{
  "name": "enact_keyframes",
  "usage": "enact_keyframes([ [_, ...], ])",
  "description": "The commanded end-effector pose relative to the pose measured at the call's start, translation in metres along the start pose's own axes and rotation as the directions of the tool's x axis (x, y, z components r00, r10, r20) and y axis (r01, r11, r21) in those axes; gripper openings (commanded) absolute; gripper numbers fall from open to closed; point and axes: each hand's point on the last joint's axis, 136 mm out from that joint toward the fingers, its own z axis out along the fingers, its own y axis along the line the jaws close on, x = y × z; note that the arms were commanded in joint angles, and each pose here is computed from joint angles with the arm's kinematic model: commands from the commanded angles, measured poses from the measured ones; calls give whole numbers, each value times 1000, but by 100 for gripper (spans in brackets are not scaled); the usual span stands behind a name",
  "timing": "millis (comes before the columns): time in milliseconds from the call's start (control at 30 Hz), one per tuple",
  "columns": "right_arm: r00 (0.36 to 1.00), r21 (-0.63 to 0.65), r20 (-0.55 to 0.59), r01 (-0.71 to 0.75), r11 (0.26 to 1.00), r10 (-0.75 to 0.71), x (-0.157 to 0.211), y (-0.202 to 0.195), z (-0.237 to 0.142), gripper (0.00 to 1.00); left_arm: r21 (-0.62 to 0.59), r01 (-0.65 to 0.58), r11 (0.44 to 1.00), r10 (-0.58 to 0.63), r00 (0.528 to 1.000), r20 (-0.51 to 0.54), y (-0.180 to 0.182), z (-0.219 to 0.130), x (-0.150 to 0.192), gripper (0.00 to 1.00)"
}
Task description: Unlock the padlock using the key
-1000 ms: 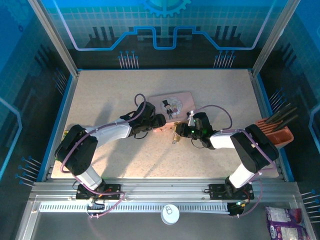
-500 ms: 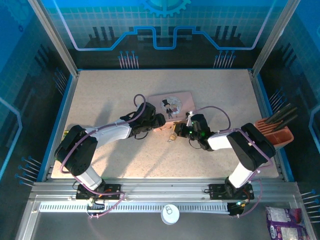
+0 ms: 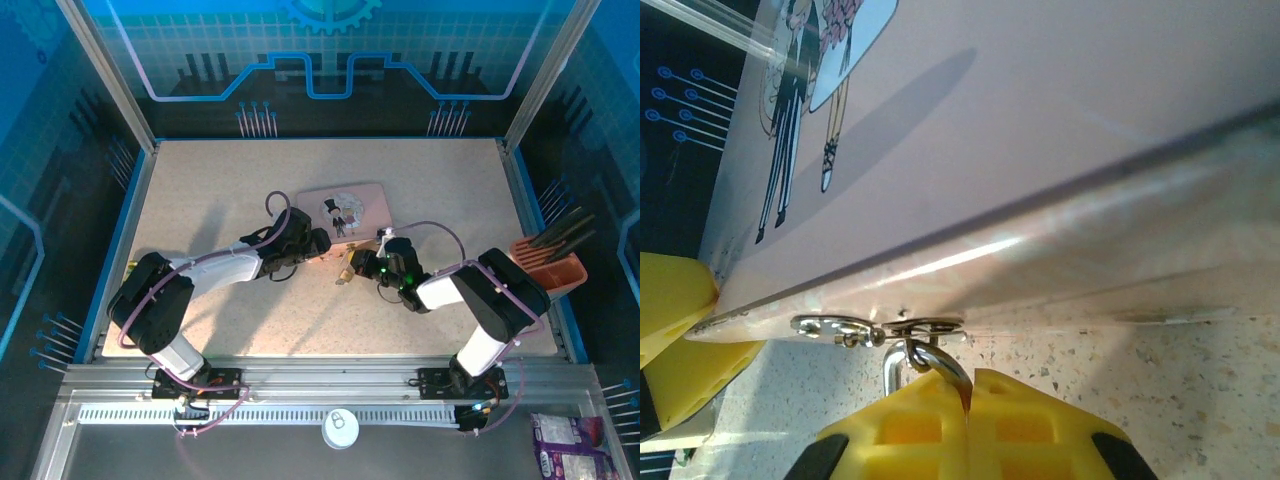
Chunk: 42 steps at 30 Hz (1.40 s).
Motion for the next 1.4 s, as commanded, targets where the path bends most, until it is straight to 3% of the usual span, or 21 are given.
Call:
enact_keyframes([
  [0, 992, 41, 14, -122, 992, 122, 4, -16, -2, 0, -94, -13, 995, 6, 998, -68, 29, 0, 27, 73],
  [567, 966, 35, 131, -230, 972, 224, -9, -11, 1, 0, -86, -5, 996, -1, 997, -71, 26, 3, 31, 73],
  [1367, 813, -28, 337, -496, 868, 476, -39, -24, -4, 0, -121, 1, 993, -7, 999, -43, 26, 10, 26, 74],
])
